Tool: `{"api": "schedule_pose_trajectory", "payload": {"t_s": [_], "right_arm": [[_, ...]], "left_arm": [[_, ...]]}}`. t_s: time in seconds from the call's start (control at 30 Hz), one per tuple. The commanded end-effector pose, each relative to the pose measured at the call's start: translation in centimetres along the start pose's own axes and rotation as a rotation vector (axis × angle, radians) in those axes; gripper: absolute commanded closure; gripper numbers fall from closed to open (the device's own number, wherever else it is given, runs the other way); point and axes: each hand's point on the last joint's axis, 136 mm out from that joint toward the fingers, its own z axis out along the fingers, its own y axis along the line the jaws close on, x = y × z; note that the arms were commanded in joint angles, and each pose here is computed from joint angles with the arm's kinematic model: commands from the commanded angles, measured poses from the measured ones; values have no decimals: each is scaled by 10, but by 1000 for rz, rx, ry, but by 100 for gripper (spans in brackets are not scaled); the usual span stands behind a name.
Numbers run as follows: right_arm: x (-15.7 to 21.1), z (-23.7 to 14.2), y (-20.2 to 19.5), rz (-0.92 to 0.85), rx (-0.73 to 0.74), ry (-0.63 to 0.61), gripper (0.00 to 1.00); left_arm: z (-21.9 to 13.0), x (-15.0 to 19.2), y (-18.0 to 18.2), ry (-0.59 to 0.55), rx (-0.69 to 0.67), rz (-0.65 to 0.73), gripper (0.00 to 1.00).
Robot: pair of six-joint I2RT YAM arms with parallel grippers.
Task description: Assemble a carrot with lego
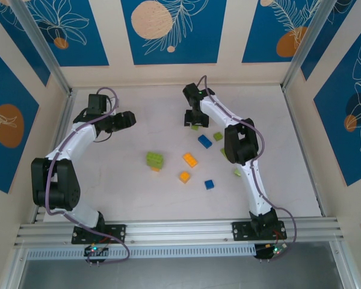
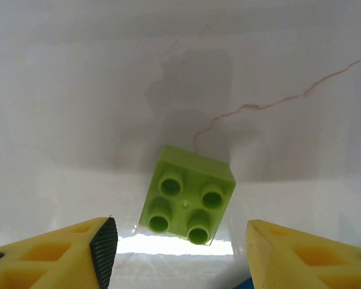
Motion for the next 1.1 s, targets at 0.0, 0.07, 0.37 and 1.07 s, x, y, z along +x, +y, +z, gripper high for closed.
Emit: {"api": "schedule_pose_trajectory", "payload": {"t_s": [0.0,0.07,0.37,1.07], "right_arm": [[-5,5,-1,33,8,-3,39],[-6,7,0,33,4,-4,40],[-11,12,1,33,2,-10,51],[7,-88,-7,-75,-40,-130,65]], "left_arm": [[-1,-6,1,-16,23,-18,24],[0,-6,2,-15,24,-19,24],[-1,-7,2,-18,27,-21,24],[-48,45,-90,-301,644,535,14]]}}
